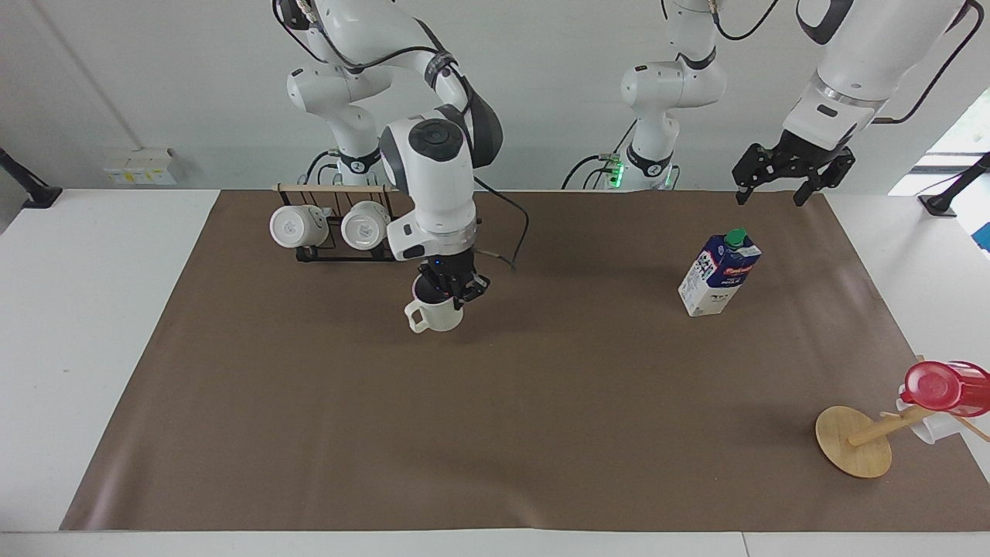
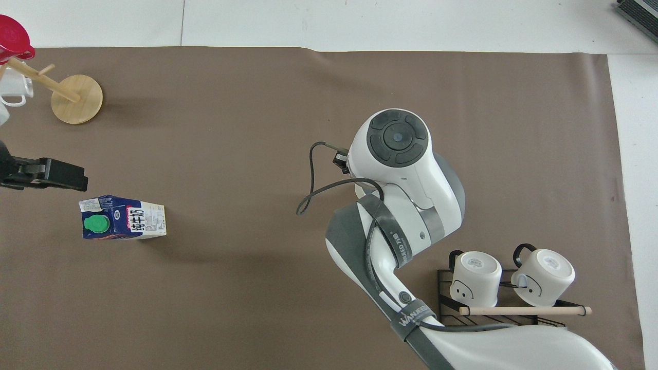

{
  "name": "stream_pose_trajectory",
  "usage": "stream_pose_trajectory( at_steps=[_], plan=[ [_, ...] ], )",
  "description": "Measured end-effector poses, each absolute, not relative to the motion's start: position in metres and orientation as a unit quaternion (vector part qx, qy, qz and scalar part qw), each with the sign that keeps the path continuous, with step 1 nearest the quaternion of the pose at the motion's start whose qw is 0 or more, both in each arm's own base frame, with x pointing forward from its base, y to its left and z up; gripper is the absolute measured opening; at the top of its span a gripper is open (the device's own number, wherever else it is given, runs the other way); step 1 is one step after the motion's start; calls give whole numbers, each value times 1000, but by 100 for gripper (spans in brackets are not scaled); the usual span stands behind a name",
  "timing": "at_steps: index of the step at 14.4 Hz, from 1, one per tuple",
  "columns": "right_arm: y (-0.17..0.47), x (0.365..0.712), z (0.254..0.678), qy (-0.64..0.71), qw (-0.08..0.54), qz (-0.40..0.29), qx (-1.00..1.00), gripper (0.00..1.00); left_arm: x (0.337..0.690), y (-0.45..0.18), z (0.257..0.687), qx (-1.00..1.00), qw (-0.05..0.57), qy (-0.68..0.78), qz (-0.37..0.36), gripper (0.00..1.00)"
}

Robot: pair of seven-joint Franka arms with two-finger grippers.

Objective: Place cup and milk on table
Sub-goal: 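Carry the white mug toward the table center with the right gripper, then lower the mug at center while the left gripper grasps the carton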

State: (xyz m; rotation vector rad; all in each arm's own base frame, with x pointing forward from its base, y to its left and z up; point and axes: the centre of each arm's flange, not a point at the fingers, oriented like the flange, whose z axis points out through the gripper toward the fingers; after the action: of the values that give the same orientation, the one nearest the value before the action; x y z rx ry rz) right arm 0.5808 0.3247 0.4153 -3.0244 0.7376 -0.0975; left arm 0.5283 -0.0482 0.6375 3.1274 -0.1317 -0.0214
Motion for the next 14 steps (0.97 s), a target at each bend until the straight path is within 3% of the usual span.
stream_pose_trajectory(
  at_steps=[6,14],
  plan=[
    [369,570,395,233,38,-46,-971,4,528,-46,637,999,6,-40,-7,100],
    [382,556,362,225,26,-34,-973,4,523,-38,621,999,4,-31,-15,100]
  ],
)
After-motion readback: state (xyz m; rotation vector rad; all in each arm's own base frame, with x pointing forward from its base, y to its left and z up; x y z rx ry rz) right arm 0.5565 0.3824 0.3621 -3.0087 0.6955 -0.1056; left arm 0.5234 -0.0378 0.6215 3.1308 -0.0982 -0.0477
